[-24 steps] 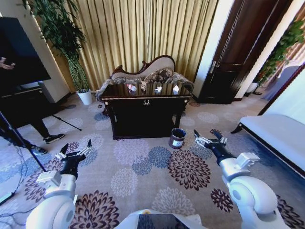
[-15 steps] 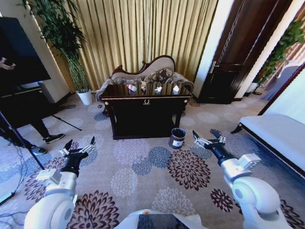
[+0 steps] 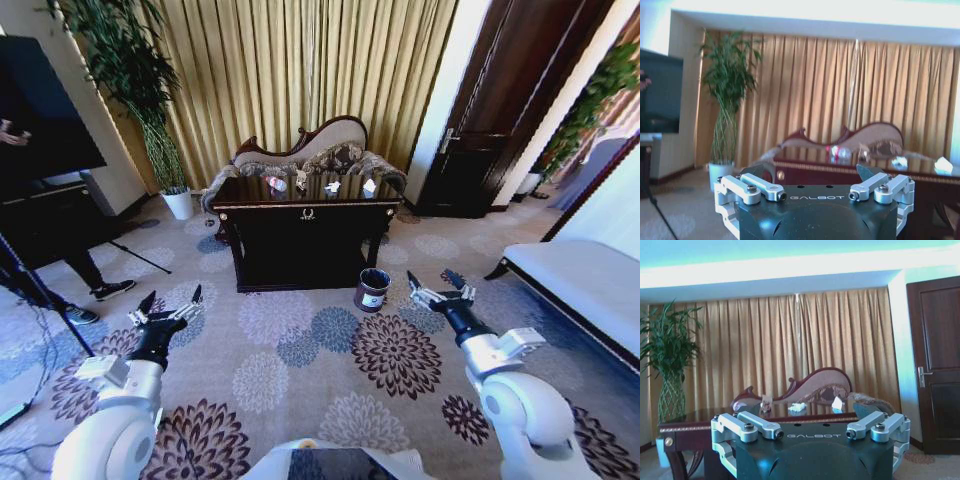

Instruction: Move to the front of the table and place the trash on the table into the trash bin.

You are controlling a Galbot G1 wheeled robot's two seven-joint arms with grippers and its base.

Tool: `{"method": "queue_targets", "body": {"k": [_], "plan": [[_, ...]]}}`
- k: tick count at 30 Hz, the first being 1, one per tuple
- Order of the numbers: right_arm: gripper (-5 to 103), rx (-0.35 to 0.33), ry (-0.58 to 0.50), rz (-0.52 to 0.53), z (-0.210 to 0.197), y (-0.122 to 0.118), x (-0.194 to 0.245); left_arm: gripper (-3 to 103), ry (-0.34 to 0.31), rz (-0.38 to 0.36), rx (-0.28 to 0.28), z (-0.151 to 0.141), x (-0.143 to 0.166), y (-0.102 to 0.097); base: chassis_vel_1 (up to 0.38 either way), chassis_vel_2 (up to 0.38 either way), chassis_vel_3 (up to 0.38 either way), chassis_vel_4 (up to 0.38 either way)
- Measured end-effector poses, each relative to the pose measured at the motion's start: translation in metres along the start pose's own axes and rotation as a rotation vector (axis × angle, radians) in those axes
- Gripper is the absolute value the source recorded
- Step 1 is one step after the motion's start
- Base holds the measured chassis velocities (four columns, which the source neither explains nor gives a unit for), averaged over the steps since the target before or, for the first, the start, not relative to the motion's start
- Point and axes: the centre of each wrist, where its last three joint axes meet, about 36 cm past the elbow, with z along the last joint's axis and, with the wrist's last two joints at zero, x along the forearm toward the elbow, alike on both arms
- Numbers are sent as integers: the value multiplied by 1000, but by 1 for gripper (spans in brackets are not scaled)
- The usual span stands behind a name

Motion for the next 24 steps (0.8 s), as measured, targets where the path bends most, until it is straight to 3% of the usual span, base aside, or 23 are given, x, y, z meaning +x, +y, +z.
{"method": "queue_targets", "body": {"k": [3, 6, 8, 11, 24], "plan": [[100, 6, 2, 6, 2, 0, 1, 100, -37, -28, -46, 0, 0, 0, 0, 0, 0, 0], [100, 15, 12, 12, 5, -2, 0, 100, -44, -52, -82, 0, 1, 2, 0, 0, 0, 0], [100, 33, 33, 22, 9, -5, -1, 100, -52, -82, -142, -1, 1, 5, 0, 0, 0, 0], [100, 48, 62, 12, 8, -7, -1, 100, -45, -94, -168, -1, 2, 7, 0, 0, 0, 0], [100, 52, 85, -9, 7, -8, -5, 100, -20, -97, -173, 0, 4, 8, -9, 8, 7, -8]]}}
